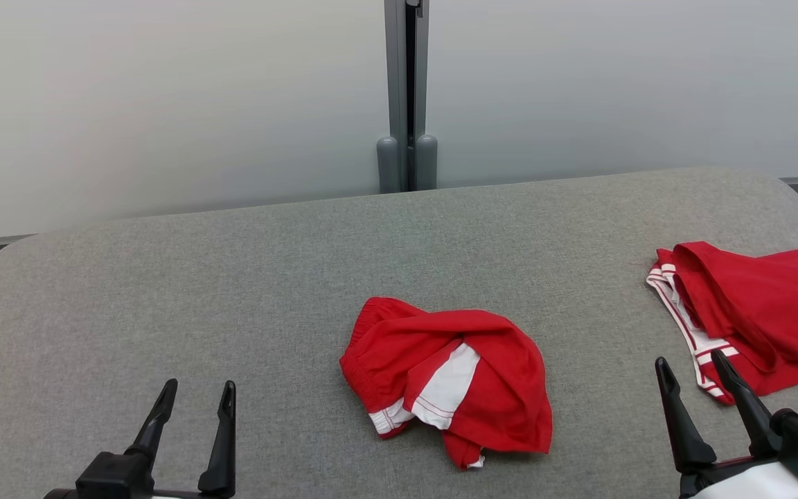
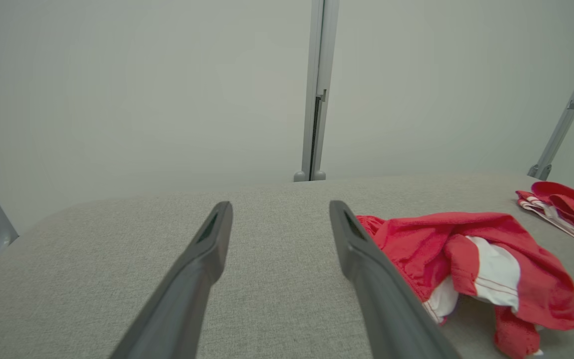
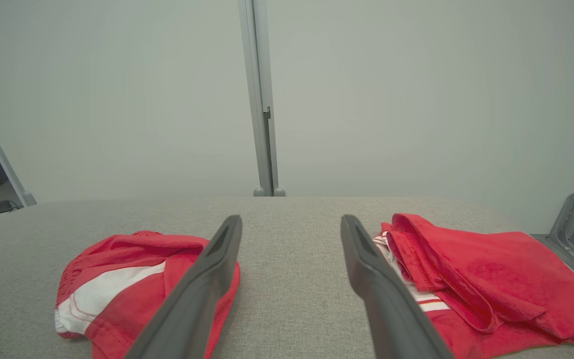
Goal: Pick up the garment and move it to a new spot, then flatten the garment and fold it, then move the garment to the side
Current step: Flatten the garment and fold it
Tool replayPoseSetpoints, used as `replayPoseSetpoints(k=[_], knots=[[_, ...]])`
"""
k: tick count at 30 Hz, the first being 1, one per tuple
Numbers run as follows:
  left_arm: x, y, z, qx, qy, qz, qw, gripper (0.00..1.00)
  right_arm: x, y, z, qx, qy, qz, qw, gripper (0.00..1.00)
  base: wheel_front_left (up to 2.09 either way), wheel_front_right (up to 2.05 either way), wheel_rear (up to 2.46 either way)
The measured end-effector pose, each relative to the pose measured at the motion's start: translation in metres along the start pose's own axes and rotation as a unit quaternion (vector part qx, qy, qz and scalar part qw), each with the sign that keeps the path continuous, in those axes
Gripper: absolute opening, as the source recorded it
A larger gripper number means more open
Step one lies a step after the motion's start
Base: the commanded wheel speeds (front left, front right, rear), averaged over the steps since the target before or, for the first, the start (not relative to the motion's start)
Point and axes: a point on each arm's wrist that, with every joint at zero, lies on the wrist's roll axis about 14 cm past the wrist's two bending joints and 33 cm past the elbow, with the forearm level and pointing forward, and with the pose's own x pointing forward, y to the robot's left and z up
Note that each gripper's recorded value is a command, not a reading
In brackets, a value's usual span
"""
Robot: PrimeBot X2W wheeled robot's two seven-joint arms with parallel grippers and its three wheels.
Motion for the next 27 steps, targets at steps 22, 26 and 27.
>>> replayPoseSetpoints(k=[22, 26, 27], knots=[[0.004, -0.001, 0.008, 0.007, -0.004, 0.001, 1.000, 1.00, 0.016, 0.070, -0.031, -0.008, 0.060, 0.122, 0.991, 1.00, 0.00, 0.00, 0.00], [0.007, 0.002, 0.011, 0.006, -0.012, 0.007, 1.000, 1.00, 0.016, 0.117, -0.056, -0.012, 0.103, 0.204, 0.974, 1.00, 0.00, 0.00, 0.00], [0.008, 0.003, 0.012, 0.007, -0.014, 0.008, 1.000, 1.00, 0.016, 0.125, -0.062, -0.014, 0.113, 0.219, 0.969, 1.00, 0.00, 0.00, 0.00]])
